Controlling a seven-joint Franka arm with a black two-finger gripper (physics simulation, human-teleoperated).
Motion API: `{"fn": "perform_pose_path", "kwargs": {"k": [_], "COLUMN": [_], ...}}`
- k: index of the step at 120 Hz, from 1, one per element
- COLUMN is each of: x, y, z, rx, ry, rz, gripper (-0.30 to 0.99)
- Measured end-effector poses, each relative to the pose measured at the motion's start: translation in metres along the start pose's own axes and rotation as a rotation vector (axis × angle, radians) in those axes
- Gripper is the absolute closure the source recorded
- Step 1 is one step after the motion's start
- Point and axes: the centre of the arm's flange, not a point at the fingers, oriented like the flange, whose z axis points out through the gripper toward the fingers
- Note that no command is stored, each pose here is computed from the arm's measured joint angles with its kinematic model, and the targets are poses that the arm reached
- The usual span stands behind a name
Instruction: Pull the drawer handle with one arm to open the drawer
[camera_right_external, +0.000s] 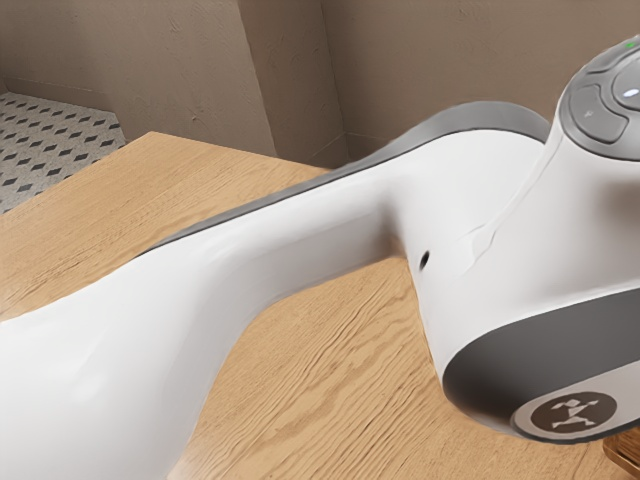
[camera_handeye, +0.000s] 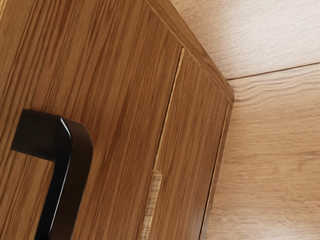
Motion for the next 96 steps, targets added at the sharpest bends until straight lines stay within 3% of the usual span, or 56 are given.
{"fn": "perform_pose_path", "kwargs": {"k": [34, 96], "x": [-0.001, -0.002], "y": [-0.005, -0.003], "z": [0.010, 0.029], "rx": [0.030, 0.016], "ry": [-0.035, -0.053], "rz": [0.031, 0.046], "gripper": [0.00, -0.01]}}
